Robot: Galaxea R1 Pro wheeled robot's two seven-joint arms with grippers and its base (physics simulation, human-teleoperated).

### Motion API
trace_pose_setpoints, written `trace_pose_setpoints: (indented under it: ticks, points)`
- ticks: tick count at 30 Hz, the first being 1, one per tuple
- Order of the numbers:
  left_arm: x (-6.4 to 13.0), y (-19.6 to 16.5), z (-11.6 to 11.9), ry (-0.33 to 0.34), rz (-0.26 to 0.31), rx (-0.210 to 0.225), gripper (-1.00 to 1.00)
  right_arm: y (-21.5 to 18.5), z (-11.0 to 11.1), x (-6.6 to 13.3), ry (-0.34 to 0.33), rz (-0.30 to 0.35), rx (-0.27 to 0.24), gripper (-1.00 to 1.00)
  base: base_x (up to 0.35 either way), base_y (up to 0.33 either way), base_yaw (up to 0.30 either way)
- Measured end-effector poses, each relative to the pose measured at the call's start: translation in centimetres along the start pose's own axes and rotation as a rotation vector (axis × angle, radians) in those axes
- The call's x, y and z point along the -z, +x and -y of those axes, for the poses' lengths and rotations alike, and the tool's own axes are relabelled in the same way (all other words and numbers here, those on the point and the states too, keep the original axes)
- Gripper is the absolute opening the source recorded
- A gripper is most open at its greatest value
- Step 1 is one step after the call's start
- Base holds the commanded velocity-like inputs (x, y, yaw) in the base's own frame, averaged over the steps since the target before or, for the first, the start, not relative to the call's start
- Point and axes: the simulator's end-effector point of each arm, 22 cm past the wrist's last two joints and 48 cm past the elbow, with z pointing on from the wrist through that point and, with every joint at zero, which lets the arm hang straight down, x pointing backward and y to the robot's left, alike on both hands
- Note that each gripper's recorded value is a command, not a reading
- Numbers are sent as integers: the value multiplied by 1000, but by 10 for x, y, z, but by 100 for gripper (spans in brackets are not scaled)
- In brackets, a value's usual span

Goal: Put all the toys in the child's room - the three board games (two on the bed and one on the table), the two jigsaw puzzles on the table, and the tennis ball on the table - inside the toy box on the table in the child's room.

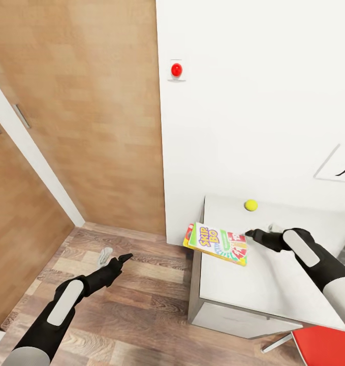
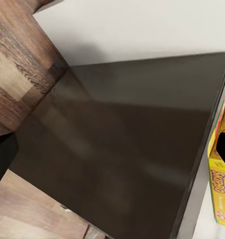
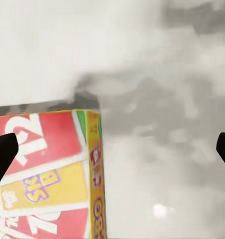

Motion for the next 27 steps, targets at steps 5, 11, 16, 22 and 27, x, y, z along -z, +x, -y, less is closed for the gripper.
trace_pose_setpoints:
  ticks: [5, 11, 16, 22, 27]
  points:
    - [-3, 4, 4, 5, -1, -3, 100, -50, 26, 31, 11, 116, -3, 100, 0, 0, 0]
    - [-6, 9, 7, 8, -4, -11, 100, -77, 41, 64, -5, 207, -3, 100, 0, 0, 0]
    - [-7, 11, 8, 11, -3, -14, 100, -83, 57, 100, -24, 287, -3, 100, 0, 0, 0]
    - [-8, 12, 11, 16, -3, -14, 100, -66, 65, 144, -54, 361, 20, 100, 0, 0, 0]
    - [-12, 13, 19, 29, -3, -13, 100, -43, 80, 164, -71, 368, 33, 100, 19, 0, 0]
